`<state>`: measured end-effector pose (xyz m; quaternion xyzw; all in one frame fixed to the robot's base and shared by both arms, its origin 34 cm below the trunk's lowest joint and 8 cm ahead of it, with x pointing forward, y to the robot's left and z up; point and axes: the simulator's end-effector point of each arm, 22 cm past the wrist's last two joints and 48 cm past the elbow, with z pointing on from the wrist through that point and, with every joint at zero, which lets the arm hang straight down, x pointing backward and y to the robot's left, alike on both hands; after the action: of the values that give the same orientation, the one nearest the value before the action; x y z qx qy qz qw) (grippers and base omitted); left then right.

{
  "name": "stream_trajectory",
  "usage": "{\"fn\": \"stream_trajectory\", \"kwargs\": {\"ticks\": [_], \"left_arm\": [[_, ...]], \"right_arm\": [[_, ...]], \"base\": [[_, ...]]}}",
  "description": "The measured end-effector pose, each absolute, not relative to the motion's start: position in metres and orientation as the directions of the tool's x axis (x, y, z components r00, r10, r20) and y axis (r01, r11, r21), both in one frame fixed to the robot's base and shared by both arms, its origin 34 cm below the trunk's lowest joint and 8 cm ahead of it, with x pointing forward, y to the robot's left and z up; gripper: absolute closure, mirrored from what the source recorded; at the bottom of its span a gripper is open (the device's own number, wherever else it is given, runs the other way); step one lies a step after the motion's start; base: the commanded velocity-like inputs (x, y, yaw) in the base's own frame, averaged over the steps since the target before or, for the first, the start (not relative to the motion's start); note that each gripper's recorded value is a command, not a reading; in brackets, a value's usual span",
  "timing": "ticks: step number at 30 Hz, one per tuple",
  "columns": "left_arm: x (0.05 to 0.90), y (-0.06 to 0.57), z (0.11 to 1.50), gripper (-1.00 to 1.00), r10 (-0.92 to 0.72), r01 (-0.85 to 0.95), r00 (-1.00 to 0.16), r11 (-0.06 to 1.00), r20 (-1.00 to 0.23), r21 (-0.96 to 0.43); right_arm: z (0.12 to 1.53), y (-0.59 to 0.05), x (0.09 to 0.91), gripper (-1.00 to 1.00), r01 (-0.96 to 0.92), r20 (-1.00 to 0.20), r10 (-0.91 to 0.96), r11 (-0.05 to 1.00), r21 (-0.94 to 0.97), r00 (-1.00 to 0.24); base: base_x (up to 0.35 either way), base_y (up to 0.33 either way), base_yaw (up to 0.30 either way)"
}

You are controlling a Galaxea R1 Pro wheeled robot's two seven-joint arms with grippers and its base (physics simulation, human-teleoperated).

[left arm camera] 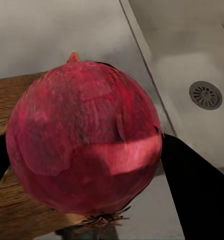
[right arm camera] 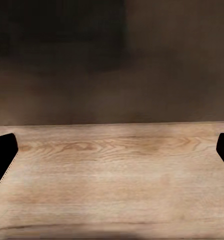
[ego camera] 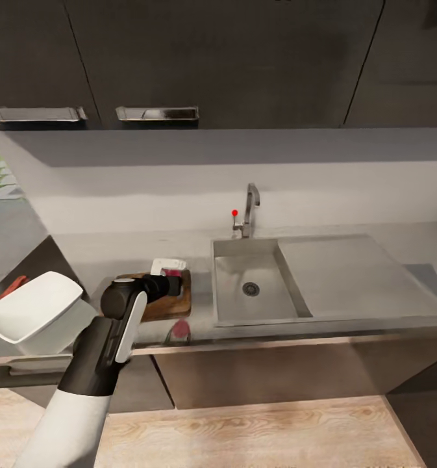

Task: In the kitchen, take the Vidalia onion out of the sink, dice it on the chopping board with the paring knife, put the diced onion into the bowl on the countertop, then place both the paring knife and the chopping board into the sink.

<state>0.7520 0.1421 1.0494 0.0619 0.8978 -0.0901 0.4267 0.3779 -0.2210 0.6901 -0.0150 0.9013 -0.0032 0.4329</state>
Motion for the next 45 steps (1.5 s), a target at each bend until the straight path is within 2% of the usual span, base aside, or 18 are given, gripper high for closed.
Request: {"fn": "stream_trajectory", "kwargs": {"ticks": [9,18,45], "left_arm": [[0.7517,0.1444,1.0477,1.0,0.037,0.186,-0.631,0.977,-0.775,-0.106],[0.751,0.1446,1.044,1.0,0.038,0.185,-0.638,0.977,-0.769,-0.105],[0.7507,0.1438,1.0411,1.0,0.042,0.187,-0.642,0.977,-0.766,-0.104]], "right_arm": [[0.6901,-0.2209,0.3777,-1.0,-0.025,-0.78,-0.03,1.0,-0.019,-0.625],[0.6903,-0.2209,0.3776,-1.0,-0.024,-0.78,-0.03,1.0,-0.019,-0.625],[0.6906,-0.2209,0.3784,-1.0,-0.025,-0.781,-0.031,1.0,-0.019,-0.623]], "base": [[-0.106,0.295,0.0],[0.063,0.275,0.0],[0.016,-0.017,0.0]]}}
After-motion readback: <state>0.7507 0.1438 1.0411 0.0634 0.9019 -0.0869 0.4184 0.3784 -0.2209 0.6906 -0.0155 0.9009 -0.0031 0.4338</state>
